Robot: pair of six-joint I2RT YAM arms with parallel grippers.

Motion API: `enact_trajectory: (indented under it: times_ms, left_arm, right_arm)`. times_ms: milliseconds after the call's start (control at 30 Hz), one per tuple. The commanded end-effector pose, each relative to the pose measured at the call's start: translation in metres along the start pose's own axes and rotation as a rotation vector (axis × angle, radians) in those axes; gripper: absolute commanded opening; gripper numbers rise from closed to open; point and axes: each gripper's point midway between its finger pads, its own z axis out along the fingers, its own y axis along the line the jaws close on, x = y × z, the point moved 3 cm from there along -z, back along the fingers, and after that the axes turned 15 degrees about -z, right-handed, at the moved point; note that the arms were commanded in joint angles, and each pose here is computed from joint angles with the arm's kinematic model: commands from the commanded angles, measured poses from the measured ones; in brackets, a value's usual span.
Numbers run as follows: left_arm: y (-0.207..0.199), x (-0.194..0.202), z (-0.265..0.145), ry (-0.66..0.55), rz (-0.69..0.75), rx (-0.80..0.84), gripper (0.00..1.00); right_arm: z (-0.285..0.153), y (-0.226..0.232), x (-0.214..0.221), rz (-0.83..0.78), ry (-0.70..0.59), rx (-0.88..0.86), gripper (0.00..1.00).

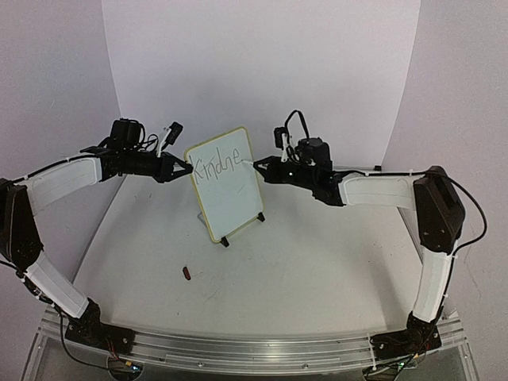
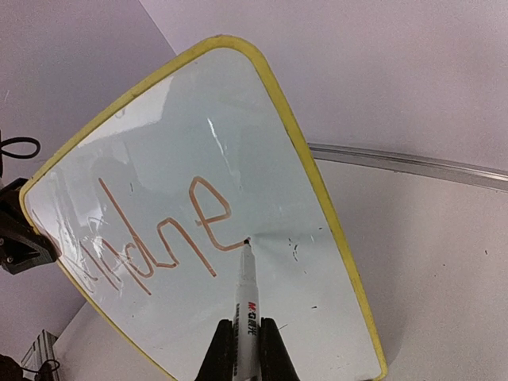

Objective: Write a sentence on the whiteboard
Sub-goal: Write on the whiteboard with the whiteboard marker without the cap.

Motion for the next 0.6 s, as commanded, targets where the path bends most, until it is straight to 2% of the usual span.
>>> enact_trajectory:
  times_ms: [0, 233, 567]
  left_arm:
    - [0.004, 0.003, 0.005, 0.023, 0.028, -0.019, 0.0]
    - [0.004, 0.003, 0.006, 0.024, 0.029, -0.016, 0.0]
    - [0.004, 0.003, 0.006, 0.026, 0.028, -0.016, 0.0]
  right_arm:
    - [-0.027, 0.016, -0.048, -0.033, -0.141, -0.043, 0.0]
    - [-0.027, 0.015, -0.063, -0.051, -0.174, -0.019, 0.0]
    - [-0.006, 0.006, -0.06, -0.047, -0.152, 0.007, 0.0]
